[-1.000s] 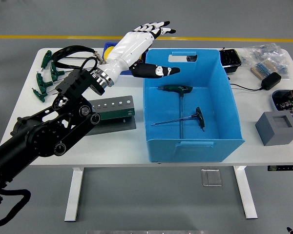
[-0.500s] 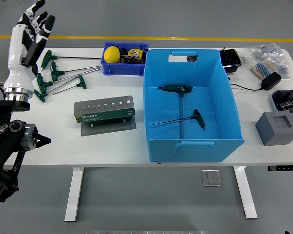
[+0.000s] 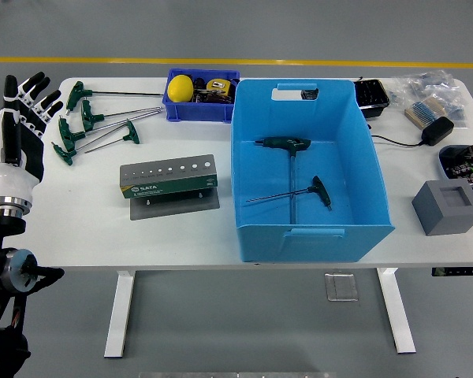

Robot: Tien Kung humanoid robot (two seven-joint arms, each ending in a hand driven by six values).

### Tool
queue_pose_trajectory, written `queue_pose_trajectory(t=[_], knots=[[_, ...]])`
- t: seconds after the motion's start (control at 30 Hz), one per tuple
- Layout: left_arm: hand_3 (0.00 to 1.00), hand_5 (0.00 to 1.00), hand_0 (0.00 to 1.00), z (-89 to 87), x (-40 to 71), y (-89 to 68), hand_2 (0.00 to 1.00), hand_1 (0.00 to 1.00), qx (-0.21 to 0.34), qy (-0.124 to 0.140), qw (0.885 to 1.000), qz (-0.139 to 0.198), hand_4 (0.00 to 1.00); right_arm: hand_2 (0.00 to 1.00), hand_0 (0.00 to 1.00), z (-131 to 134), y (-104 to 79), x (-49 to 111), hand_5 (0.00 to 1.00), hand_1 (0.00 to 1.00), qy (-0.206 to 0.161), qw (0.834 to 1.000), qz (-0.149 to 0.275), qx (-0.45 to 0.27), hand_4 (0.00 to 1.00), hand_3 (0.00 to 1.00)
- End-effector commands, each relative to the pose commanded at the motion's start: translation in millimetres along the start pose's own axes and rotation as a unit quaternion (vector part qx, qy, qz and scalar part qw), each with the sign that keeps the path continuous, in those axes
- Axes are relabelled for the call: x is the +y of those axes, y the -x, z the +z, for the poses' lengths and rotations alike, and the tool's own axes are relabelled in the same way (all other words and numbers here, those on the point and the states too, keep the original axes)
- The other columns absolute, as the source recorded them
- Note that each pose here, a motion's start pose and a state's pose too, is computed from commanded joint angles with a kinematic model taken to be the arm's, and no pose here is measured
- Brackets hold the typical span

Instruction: Lift tool from toolbox,place it in box,lift tool from toolbox,place it in box

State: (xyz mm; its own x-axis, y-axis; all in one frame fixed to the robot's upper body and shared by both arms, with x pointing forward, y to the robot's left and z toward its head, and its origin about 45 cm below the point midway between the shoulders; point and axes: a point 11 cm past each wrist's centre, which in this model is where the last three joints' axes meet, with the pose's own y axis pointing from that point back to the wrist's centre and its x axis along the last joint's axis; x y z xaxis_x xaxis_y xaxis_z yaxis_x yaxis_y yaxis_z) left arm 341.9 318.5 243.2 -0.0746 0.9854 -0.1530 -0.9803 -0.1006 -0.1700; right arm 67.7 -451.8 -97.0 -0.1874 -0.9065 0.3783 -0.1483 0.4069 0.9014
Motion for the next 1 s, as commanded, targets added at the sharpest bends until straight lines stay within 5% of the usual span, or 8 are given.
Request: queue_pose_trajectory(t=[1.0], knots=[[0.774,0.993,0.773,2.4,-4.2,-15.4,0.854,0.774,-0.030,-0.021,0.999,0.021,0.998,0.672,0.610,-15,-3.7,0.0,0.946,0.548,-0.014,1.000,0.003,0.012,0.944,0.734]])
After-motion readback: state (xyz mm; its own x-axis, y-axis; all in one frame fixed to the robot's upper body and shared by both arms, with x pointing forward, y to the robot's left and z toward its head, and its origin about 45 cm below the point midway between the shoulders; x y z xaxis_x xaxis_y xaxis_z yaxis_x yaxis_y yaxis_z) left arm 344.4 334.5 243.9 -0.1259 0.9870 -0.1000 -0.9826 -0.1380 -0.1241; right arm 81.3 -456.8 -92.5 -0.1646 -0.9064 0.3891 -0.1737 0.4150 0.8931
